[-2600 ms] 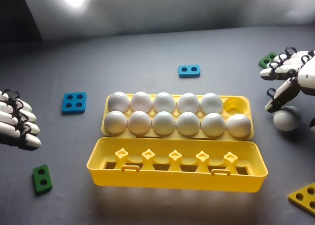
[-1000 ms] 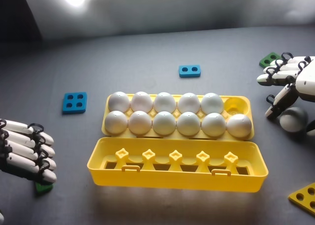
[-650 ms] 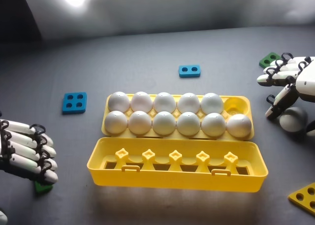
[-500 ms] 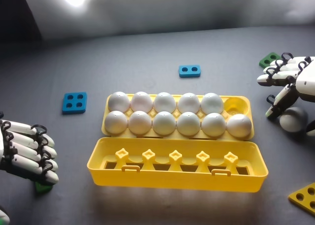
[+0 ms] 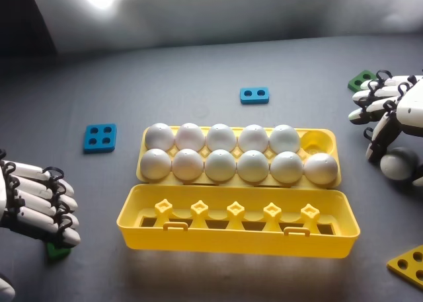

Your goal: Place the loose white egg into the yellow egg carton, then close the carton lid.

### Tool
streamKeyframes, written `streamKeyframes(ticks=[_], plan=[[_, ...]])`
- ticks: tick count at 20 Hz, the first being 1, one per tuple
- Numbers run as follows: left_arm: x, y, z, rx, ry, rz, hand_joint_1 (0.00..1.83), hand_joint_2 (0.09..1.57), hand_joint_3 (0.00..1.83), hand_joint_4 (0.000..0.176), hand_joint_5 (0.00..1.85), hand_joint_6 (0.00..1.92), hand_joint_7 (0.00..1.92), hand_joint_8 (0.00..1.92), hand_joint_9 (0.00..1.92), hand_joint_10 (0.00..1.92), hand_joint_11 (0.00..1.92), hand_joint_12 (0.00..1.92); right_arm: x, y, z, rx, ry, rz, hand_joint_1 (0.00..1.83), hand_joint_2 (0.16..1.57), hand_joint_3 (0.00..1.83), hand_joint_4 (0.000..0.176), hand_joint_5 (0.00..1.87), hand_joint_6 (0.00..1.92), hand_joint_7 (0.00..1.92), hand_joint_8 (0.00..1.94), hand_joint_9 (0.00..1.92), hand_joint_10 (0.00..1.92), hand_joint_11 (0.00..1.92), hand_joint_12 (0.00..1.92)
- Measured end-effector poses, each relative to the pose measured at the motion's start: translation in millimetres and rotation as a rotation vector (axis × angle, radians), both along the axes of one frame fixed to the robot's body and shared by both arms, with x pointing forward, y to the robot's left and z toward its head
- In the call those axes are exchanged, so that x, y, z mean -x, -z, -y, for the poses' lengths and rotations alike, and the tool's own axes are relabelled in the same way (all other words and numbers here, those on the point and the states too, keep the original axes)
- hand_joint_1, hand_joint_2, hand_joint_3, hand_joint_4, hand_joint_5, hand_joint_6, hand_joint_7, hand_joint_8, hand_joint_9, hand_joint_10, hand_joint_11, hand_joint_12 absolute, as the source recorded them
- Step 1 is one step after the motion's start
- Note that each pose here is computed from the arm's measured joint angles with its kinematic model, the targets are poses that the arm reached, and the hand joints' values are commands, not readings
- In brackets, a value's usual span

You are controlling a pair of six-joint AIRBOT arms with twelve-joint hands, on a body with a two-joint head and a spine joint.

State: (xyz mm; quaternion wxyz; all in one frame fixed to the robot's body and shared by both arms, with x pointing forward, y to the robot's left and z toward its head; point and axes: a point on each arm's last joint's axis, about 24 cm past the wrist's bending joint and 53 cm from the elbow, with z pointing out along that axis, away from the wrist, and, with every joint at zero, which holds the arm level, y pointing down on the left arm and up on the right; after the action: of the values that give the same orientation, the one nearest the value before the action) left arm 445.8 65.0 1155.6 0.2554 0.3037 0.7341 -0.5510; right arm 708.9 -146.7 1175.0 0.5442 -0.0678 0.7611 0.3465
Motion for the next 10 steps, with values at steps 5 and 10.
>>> streamKeyframes(ticks=[5,10], plan=[[1.5,-3.2,2.9,0.010,0.005,0.003,0.00,1.24,0.00,0.000,0.34,0.01,0.29,0.01,0.17,0.01,0.00,0.32,-7.9,-9.5,3.6,-0.013,0.036,-0.008,1.16,1.02,0.00,0.000,1.20,0.63,0.31,0.00,0.10,0.01,0.00,0.00],[1.2,-4.6,3.7,0.012,0.007,0.011,0.00,1.25,0.00,0.000,0.34,0.01,0.31,0.01,0.18,0.01,0.00,0.35,-15.2,-28.7,-6.7,0.009,0.018,0.054,1.17,1.02,0.00,0.000,1.21,0.60,0.33,0.00,0.11,0.00,0.00,0.00]])
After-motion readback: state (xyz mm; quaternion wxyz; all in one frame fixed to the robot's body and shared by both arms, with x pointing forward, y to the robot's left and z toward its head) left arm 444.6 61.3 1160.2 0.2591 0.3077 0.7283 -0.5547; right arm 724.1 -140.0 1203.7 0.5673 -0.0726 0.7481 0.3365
